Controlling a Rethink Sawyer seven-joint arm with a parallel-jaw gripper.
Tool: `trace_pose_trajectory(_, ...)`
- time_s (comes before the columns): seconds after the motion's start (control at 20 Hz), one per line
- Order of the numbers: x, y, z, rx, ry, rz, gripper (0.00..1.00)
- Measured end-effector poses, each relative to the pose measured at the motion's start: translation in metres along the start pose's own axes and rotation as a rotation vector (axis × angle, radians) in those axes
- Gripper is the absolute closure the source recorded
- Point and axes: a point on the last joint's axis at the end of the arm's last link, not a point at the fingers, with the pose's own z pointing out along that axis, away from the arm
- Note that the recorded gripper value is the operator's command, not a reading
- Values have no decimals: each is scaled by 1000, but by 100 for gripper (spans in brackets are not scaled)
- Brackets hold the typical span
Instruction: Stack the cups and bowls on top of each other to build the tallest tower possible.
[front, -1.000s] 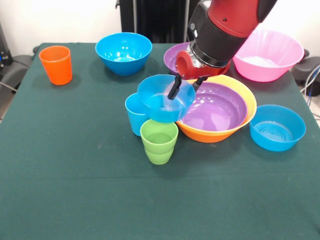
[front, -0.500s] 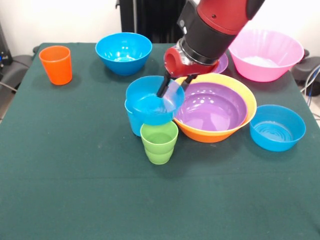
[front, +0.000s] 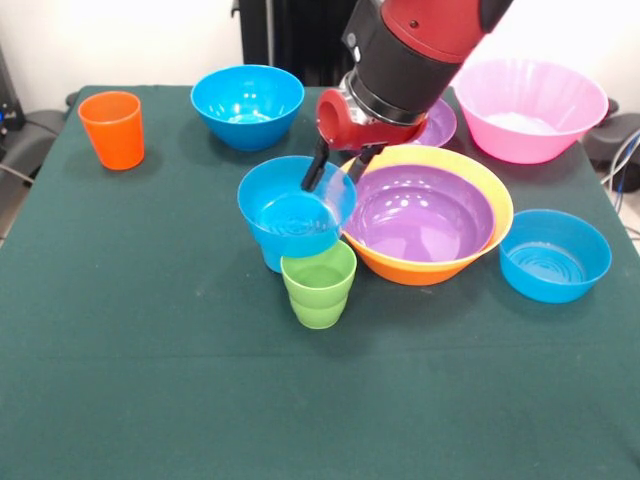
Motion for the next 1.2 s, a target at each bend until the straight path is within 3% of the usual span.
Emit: trace_pose_trajectory(1.2, -11, 18, 2, -35, -13, -10, 0)
